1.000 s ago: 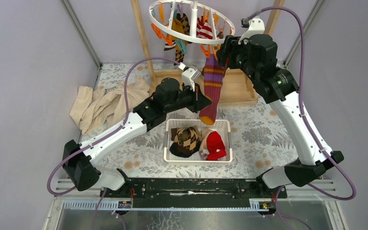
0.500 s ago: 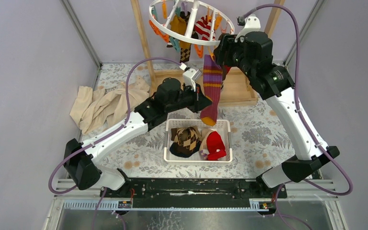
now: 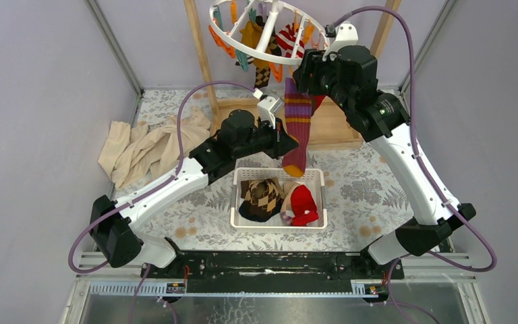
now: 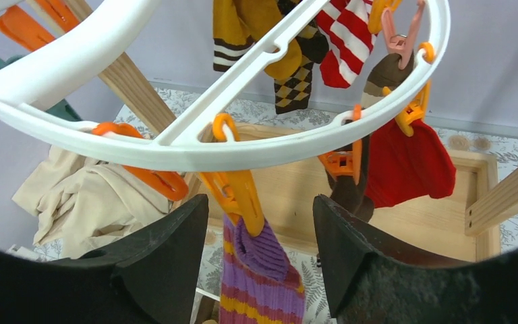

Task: Remove the socks clipped to the hanger
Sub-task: Remove the sock from the hanger.

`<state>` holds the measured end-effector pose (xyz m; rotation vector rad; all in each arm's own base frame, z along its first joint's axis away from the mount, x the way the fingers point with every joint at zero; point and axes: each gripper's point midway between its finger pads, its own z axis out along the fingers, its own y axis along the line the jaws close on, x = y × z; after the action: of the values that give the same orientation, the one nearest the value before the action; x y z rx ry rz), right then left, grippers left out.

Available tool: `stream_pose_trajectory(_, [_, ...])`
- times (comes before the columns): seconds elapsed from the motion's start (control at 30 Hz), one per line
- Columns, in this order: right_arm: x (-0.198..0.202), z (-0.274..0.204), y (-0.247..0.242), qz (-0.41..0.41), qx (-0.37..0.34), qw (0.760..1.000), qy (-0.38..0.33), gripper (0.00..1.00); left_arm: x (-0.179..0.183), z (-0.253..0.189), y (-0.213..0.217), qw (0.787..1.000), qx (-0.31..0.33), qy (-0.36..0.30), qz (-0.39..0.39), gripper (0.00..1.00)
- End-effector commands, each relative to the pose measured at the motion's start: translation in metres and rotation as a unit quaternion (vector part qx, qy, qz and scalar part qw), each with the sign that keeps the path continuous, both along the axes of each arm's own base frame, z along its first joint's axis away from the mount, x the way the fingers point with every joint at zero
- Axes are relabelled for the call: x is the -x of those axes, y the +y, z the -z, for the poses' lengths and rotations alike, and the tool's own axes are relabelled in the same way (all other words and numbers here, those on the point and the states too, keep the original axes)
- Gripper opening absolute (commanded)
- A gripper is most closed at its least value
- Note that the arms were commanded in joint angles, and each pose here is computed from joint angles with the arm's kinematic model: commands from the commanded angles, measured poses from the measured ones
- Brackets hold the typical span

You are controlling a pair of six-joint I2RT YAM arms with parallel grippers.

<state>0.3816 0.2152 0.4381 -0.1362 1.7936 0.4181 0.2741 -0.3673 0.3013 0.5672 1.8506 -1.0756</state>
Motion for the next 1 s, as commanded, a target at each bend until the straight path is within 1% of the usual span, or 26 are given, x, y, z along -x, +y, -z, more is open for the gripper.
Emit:
stream_pose_trajectory(0.0, [0.007,-0.035,0.006,-0.01,-0.019,0.999,-0.046,0.65,0.0,-0.02,-0.006,1.0,0.016,-0.025,0.008,0.0])
stream_pose_trajectory(0.27, [0.003,-0.034,0.015,-0.002,-0.001,0.999,-0.046,0.66,0.001,-0.021,-0.005,0.999,0.018,-0.028,0.008,0.0])
stream_pose_trajectory(0.5, [-0.003,-0.031,0.016,0.027,0.028,0.998,-0.044,0.66,0.003,-0.022,-0.003,0.999,0.019,-0.028,0.009,0.0])
stream_pose_trajectory(0.63, [-0.006,-0.03,0.012,0.046,0.038,0.997,-0.044,0.65,0.004,-0.022,-0.003,0.999,0.019,-0.029,0.009,0.0])
stream_pose_trajectory(0.97, [-0.008,-0.031,0.014,0.056,0.05,0.996,-0.049,0.63,0.006,-0.023,-0.001,0.999,0.02,-0.031,0.01,0.0])
